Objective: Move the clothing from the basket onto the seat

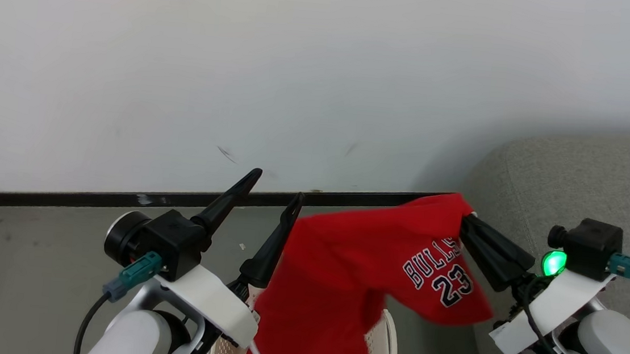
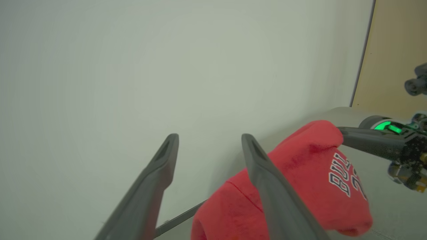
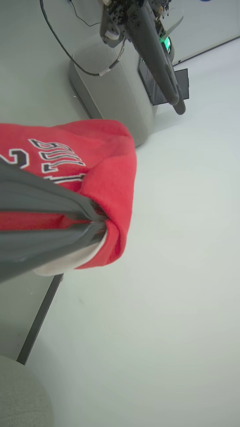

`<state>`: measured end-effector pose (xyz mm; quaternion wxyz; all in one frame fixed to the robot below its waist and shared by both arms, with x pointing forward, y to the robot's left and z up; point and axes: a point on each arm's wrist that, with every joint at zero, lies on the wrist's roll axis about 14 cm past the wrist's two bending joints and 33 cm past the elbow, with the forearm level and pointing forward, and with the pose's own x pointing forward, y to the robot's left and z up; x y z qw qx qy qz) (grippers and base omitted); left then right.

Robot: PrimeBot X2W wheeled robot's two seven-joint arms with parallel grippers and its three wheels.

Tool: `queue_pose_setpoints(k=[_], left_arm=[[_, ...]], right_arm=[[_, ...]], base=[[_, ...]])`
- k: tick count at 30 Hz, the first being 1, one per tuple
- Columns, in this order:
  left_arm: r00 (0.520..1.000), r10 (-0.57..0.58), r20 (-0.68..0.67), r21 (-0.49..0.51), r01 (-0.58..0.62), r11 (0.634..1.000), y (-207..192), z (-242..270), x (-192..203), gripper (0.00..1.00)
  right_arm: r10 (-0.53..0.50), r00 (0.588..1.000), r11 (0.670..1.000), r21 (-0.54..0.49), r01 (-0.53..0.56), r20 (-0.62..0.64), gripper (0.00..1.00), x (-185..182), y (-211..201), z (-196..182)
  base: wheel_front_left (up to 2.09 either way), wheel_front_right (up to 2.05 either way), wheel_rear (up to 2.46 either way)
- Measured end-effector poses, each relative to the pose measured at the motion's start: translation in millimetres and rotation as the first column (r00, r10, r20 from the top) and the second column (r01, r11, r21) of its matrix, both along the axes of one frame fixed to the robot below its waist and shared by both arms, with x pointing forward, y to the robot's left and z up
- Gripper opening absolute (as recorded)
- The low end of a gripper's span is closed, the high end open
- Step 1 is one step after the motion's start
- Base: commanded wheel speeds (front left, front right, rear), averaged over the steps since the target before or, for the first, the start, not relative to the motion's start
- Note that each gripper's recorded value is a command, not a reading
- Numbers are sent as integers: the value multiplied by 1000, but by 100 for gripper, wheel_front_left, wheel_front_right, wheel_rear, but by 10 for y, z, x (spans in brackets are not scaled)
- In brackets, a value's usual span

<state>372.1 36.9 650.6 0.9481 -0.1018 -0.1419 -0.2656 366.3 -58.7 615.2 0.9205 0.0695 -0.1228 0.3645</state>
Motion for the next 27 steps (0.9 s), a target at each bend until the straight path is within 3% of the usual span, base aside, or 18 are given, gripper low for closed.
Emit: queue_pose_setpoints(k=[14,27], left_arm=[[992,-122,-40,-44,121,992,-369,-149,-68,100],[964,-262,-42,-47,260,964,-763,-225,-217,100]], right_arm=[[-208,975,978,29,206,80,0,5,-667,209],[-399,908,917,36,398,125,0,-202,-1312,279]], base=[[0,0,0],[0,0,0]])
